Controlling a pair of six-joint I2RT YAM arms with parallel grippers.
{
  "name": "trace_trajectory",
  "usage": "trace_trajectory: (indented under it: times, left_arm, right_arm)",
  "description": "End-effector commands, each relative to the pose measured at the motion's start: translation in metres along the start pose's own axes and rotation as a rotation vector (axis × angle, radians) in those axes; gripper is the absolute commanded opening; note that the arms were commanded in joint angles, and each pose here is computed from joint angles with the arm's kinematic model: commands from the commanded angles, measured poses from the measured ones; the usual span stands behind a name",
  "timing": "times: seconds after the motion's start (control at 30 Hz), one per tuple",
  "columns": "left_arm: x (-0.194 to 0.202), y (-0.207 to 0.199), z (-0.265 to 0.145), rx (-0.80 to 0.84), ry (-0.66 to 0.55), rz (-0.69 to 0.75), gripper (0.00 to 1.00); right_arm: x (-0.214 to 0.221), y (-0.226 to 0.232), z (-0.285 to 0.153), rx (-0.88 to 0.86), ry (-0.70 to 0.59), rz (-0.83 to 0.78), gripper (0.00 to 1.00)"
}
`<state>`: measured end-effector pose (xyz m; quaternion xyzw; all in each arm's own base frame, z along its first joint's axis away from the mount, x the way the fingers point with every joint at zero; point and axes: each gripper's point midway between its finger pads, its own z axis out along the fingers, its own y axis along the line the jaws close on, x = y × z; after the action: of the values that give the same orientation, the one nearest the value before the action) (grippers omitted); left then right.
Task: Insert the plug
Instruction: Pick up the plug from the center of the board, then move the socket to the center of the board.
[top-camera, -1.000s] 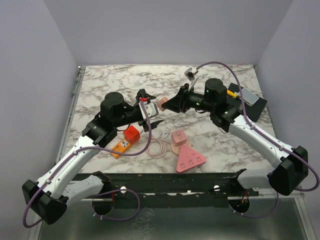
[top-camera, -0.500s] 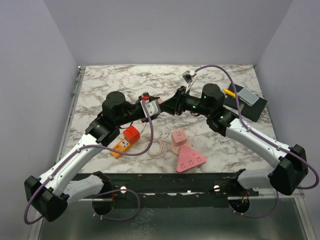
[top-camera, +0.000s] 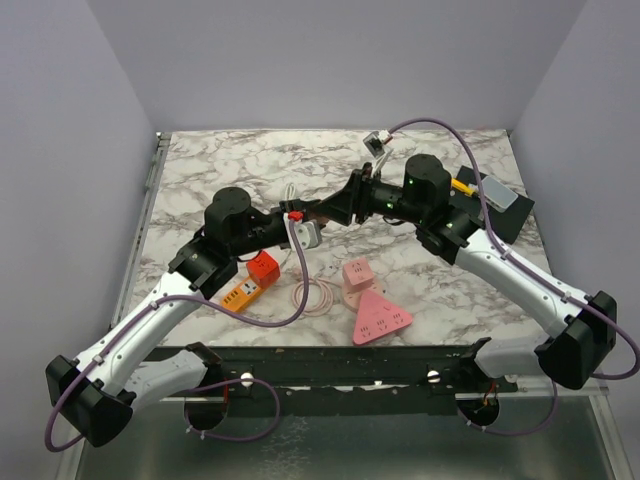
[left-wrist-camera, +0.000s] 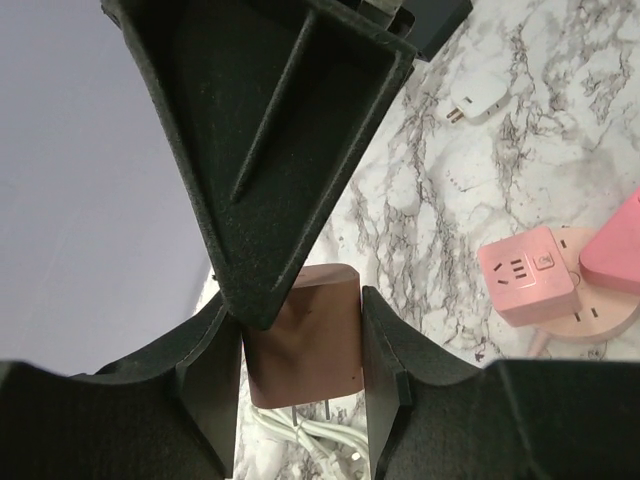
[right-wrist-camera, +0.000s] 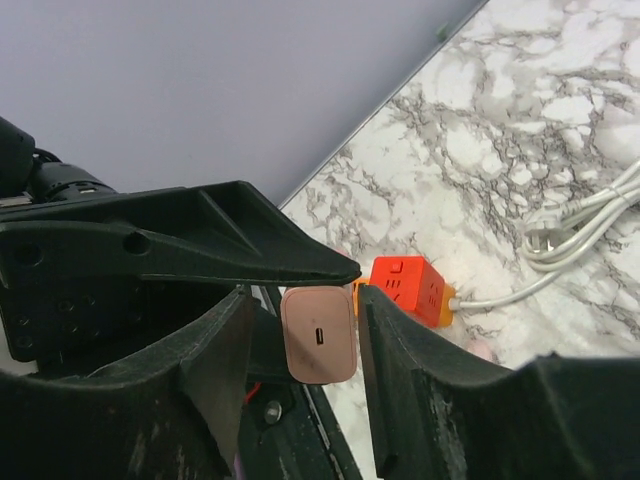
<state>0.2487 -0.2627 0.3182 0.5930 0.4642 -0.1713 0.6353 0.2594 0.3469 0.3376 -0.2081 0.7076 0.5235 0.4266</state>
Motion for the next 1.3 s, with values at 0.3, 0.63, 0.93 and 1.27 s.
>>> trace_trajectory:
  times: [0.3, 0.63, 0.93, 1.27]
  left_arm:
    - [-0.005, -0.012, 0.001, 0.058, -0.018, 0.069, 0.15]
    - [0.031, -0.028, 0.003, 0.038, 0.107, -0.113, 0.99]
    - [0.073, -0.1, 0.011, 0.208, 0.151, -0.393, 0.99]
    - [0.091, -0.147, 0.061, 0.345, 0.121, -0.43, 0.99]
  right_arm:
    - [0.036, -0.009, 0.005, 0.01, 0.229, 0.033, 0.51]
    - [0.025, -0.042, -0.026, 0.21, 0.298, -0.238, 0.01]
    - [-0.004, -0.061, -0.08, 0.284, 0.4, -0.759, 0.01]
    - [-0.015, -0.148, -0.109, 0.415, 0.623, -0.849, 0.01]
